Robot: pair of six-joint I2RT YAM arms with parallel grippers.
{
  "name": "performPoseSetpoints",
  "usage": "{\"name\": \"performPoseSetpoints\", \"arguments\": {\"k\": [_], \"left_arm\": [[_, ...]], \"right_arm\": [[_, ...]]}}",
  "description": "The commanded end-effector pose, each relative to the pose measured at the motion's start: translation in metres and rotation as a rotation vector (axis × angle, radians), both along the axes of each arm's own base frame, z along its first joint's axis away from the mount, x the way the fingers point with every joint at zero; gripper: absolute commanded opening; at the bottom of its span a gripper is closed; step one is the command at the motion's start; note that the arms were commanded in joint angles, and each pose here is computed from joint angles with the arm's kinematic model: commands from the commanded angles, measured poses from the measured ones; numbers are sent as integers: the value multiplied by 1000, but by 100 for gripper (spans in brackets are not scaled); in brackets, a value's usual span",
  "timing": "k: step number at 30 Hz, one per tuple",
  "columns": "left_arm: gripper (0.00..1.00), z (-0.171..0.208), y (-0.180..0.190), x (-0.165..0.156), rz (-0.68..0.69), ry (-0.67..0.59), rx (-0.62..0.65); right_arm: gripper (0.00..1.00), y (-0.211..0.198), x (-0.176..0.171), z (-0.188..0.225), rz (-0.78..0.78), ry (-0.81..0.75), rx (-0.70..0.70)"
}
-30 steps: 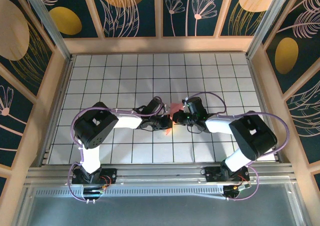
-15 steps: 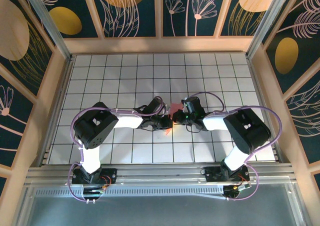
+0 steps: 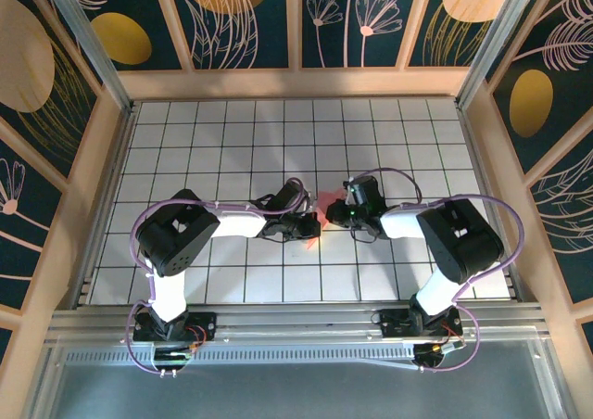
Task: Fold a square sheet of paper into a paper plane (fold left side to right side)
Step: Fold the wing for the fifth time at the center of the table.
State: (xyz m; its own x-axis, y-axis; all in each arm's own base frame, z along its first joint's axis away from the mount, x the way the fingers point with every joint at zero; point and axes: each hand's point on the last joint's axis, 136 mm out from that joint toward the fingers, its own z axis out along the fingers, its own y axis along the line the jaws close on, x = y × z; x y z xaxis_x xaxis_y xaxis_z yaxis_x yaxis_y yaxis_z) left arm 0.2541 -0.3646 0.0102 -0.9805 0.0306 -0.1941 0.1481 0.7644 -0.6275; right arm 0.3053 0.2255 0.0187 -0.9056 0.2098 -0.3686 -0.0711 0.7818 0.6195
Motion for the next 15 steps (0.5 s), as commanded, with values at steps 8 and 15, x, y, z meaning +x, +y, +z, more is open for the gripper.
{"name": "performPoseSetpoints", "arguments": {"k": [8,15], "left_arm": [[0,-72,67,-27,51,126,322],[0,-72,67,-28,47,127,322]], "right_arm": [[0,-32,29,-8,-63,-4,-69],[0,-45,47,-6,-87,-18,-83]]}}
